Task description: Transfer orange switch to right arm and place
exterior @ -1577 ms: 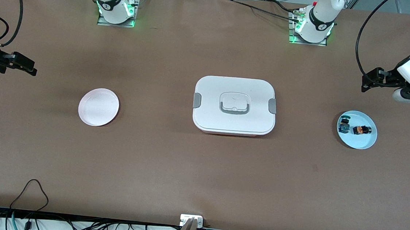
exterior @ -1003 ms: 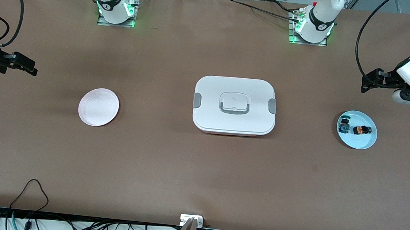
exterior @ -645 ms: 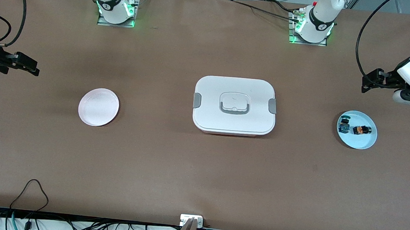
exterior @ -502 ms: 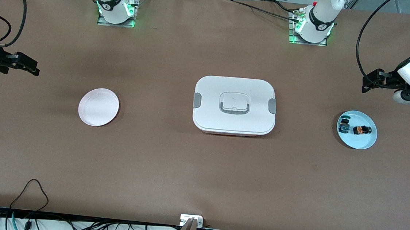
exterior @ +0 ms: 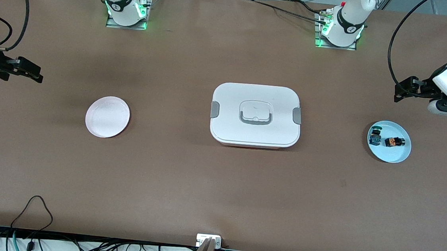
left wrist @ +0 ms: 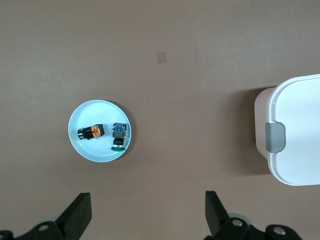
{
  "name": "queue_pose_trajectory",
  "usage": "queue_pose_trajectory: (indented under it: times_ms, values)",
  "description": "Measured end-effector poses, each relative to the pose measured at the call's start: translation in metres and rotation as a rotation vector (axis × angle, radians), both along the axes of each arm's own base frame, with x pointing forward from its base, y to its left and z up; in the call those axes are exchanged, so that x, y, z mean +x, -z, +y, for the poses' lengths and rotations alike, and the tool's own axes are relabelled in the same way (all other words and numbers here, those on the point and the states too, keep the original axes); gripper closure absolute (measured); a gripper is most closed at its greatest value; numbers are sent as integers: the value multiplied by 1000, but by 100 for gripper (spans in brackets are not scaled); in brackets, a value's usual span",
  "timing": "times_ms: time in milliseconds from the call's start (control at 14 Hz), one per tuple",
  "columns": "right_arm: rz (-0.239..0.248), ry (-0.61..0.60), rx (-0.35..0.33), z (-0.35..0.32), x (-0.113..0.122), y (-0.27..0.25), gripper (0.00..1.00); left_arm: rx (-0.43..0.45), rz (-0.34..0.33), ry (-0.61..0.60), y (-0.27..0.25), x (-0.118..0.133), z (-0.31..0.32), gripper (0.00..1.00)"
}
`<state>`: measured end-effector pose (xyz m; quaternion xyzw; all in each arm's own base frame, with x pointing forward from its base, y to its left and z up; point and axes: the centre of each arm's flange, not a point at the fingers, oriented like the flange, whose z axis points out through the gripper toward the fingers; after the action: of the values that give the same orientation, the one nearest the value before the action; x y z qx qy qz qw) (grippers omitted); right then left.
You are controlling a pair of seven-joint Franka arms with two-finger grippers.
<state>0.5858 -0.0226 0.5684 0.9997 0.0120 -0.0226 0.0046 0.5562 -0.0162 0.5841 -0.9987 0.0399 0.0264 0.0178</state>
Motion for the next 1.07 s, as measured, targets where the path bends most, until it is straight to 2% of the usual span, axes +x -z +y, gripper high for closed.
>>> queue_pose_trajectory:
  times_ms: [502, 788, 1075]
  values:
    - [0, 0, 0, 0, 0, 0, 0, 1, 11, -15, 4, 2, 8, 0]
    - [0, 0, 0, 0, 0, 0, 0, 3, 47, -20, 9, -1, 10, 0]
    - [0, 0, 0, 0, 0, 0, 0, 13, 114, -65, 44, 12, 37, 0]
